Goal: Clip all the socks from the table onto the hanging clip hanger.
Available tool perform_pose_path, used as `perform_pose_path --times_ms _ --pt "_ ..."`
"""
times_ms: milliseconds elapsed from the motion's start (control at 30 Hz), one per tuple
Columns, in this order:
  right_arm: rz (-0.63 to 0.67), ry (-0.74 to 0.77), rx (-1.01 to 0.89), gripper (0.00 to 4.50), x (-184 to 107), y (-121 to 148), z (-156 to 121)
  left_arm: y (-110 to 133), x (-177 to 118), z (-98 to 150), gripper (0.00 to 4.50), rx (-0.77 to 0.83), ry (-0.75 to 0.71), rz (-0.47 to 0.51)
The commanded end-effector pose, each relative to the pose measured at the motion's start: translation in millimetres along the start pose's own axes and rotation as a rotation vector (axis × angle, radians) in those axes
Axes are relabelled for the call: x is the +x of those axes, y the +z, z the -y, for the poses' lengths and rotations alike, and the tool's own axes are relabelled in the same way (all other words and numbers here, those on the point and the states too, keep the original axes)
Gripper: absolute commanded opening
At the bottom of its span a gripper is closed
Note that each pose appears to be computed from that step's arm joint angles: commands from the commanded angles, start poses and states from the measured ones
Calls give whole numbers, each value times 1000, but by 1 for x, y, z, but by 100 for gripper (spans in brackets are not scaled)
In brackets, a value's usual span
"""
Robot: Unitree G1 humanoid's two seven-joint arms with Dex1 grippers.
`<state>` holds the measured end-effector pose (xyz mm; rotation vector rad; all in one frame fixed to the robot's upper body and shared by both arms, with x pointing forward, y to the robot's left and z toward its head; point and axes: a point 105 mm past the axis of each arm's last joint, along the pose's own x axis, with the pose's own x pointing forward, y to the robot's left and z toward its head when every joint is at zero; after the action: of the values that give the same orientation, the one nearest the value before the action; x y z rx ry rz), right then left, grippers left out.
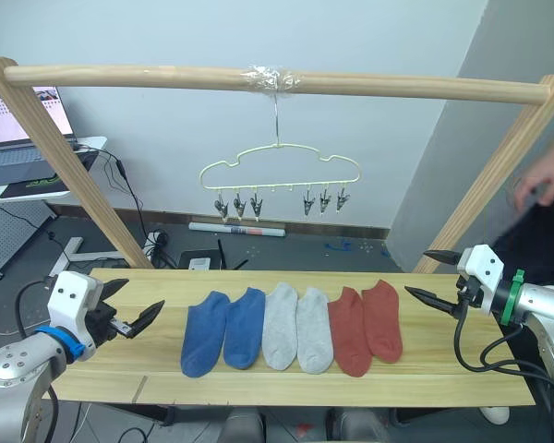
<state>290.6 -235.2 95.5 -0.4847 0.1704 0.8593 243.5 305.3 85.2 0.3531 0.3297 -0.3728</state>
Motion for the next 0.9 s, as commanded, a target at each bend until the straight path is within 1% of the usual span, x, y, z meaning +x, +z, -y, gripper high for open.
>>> perform_pose_path --times_ms 33,100,133,267,400,467,600,667,733,800,900 --pt "26 -24 -63 450 -4 15 11 22 -2 -2 448 53 -15 68" --pt "36 -44 -91 450 -1 20 13 28 -1 7 448 -15 -91 90" --pt "43 -56 -98 450 0 21 14 31 -1 9 448 -24 -98 106" --pt "64 -82 -108 450 2 25 15 34 0 7 448 -16 -74 124" --pt "80 -95 -107 450 2 29 13 36 1 11 448 -16 -77 137" --pt "86 -94 -108 450 2 31 10 38 4 6 448 -15 -21 148" --pt "113 -45 -86 450 7 40 -7 55 14 18 448 -23 -34 233" --pt "135 6 -66 450 11 49 -20 68 22 15 448 -31 24 302" --pt "156 45 -63 450 16 60 -30 83 26 16 448 -64 47 381" --pt "240 57 -58 450 29 87 -38 100 35 21 448 -88 64 458" --pt "344 28 -29 450 44 124 -40 113 43 26 448 -79 98 509"
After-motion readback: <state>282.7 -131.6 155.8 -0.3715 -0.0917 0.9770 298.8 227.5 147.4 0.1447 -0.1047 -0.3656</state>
